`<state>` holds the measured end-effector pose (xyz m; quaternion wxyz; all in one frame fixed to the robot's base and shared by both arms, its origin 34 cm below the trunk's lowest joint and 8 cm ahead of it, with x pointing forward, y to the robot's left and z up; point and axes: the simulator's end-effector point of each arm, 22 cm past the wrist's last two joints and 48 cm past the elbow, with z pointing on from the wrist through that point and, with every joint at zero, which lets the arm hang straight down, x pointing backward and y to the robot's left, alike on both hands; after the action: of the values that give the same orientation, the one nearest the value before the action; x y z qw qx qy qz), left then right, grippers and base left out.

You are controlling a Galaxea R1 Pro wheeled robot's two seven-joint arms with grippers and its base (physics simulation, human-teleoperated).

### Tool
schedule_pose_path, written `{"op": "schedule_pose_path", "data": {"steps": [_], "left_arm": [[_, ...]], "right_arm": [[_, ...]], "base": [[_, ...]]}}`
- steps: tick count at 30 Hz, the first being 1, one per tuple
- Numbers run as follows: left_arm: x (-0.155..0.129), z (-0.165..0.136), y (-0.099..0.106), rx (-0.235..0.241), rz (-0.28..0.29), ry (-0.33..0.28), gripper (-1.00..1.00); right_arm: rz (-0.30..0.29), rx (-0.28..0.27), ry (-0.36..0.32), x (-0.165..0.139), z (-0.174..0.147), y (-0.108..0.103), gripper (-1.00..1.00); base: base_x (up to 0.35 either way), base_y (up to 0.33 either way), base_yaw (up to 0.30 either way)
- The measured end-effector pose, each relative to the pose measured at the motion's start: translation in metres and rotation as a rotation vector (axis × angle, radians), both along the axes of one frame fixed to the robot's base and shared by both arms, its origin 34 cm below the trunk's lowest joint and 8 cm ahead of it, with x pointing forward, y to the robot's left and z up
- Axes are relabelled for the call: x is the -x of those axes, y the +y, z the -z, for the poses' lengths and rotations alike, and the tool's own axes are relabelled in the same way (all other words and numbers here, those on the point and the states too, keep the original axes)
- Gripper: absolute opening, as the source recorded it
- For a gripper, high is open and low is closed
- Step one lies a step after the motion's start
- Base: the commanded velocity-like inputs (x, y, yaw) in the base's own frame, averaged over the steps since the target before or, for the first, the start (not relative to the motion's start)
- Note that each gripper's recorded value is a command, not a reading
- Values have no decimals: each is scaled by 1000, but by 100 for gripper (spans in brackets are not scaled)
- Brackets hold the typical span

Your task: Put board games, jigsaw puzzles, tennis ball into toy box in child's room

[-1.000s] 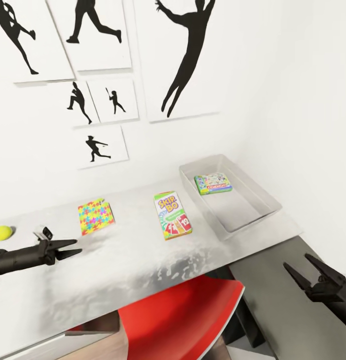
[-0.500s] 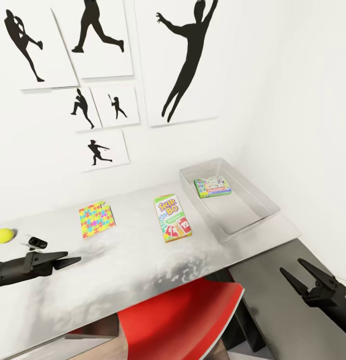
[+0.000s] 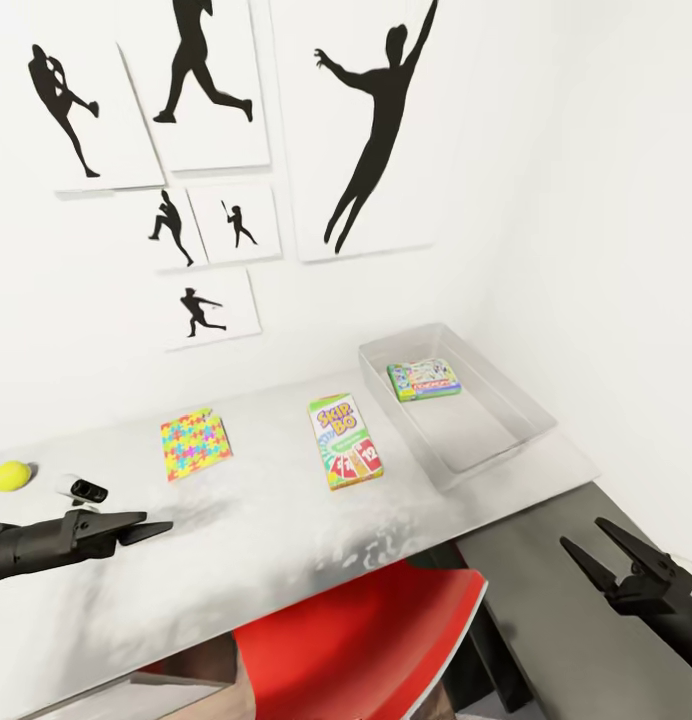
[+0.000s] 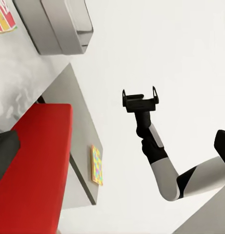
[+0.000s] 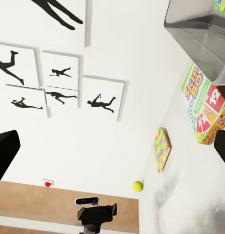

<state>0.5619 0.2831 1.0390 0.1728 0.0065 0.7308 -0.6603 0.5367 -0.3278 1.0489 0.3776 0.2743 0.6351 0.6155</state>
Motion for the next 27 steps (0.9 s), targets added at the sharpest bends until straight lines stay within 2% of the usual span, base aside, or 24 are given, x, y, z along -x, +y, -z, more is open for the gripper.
{"op": "schedule_pose_path", "data": {"steps": [5, 13, 27], "left_arm": [[1, -3, 0, 0, 1, -8, 100], [1, -9, -1, 0, 2, -21, 100], [2, -20, 0, 0, 0, -44, 100]], "right_arm": [[0, 5, -5, 0, -2, 0, 100], [9, 54, -11, 0, 0, -1, 100], [15, 58, -34, 1, -8, 0, 100]], "base": [[-134, 0, 0], [-34, 0, 0], [-62, 22, 0]]}}
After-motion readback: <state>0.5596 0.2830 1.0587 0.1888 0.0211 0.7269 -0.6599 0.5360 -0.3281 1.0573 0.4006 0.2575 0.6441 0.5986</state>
